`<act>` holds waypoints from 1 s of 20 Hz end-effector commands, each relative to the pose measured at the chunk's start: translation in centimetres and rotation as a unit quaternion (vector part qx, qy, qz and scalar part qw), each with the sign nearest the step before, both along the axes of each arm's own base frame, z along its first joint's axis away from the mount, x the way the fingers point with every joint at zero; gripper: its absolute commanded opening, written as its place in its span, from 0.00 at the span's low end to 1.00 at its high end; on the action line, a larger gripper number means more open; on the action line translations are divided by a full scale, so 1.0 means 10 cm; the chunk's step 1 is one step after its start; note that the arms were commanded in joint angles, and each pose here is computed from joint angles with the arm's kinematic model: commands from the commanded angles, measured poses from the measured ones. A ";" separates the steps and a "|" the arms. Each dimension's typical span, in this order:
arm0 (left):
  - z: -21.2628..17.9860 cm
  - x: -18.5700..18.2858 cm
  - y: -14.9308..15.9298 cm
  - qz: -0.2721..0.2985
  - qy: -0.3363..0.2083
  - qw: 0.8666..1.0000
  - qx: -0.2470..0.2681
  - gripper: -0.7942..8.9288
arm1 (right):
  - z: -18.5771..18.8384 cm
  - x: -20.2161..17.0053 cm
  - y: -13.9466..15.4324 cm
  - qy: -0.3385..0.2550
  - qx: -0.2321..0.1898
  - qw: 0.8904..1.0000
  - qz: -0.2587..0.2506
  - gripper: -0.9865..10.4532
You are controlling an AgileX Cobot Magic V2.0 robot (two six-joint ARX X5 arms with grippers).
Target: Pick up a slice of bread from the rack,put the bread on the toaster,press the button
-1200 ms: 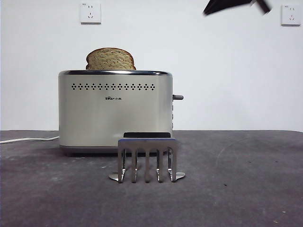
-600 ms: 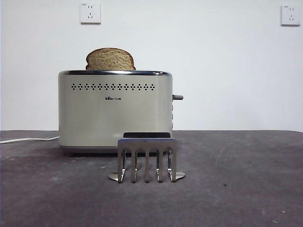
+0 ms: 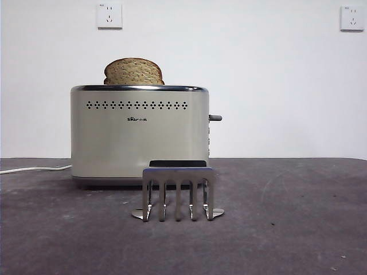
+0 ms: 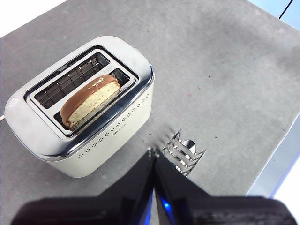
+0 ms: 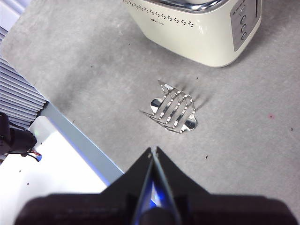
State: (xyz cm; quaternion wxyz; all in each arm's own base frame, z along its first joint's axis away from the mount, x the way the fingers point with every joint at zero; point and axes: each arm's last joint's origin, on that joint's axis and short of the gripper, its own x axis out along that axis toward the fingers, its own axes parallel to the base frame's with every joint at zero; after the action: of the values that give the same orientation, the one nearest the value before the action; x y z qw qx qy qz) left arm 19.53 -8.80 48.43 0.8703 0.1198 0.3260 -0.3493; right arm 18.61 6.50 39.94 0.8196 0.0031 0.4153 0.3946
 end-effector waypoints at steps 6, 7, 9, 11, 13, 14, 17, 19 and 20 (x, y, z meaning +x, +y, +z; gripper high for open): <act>-0.01 -0.05 0.05 0.007 0.009 1.000 0.009 0.08 | -0.02 0.01 0.00 0.000 -0.003 1.000 0.002 0.09; 0.04 -0.09 0.09 0.002 -0.028 0.999 0.026 0.08 | -0.02 0.01 0.00 0.000 -0.003 1.000 0.002 0.09; 0.22 -0.17 0.19 0.021 -0.109 0.994 -0.011 0.08 | -0.02 0.01 0.00 0.001 -0.003 1.000 0.003 0.09; 0.46 -0.33 0.37 0.061 -0.209 0.975 -0.045 0.08 | -0.02 0.01 0.00 0.001 -0.003 1.000 0.003 0.09; 0.61 -0.53 0.53 0.101 -0.277 0.953 -0.068 0.08 | -0.02 0.01 0.00 0.000 -0.003 1.000 0.002 0.09; 0.65 -0.65 0.61 0.122 -0.304 0.942 -0.073 0.08 | -0.02 0.01 0.00 0.000 -0.003 1.000 0.002 0.09; 0.56 -0.91 0.77 0.173 -0.366 0.912 -0.072 0.08 | -0.02 0.01 0.00 0.000 -0.003 1.000 0.002 0.09; 0.34 -1.02 0.83 0.199 -0.401 0.892 -0.067 0.08 | -0.02 0.01 0.00 0.000 -0.003 1.000 0.002 0.09; 0.16 -1.05 0.85 0.216 -0.412 0.883 -0.061 0.08 | -0.02 0.01 0.00 0.000 -0.003 1.000 0.002 0.09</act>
State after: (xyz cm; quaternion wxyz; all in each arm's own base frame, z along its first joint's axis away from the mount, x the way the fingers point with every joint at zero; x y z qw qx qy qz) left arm 8.36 -0.38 51.41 0.9833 0.1332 -0.0814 -0.0937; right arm 18.61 6.49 39.94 0.8197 0.0032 0.4153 0.3945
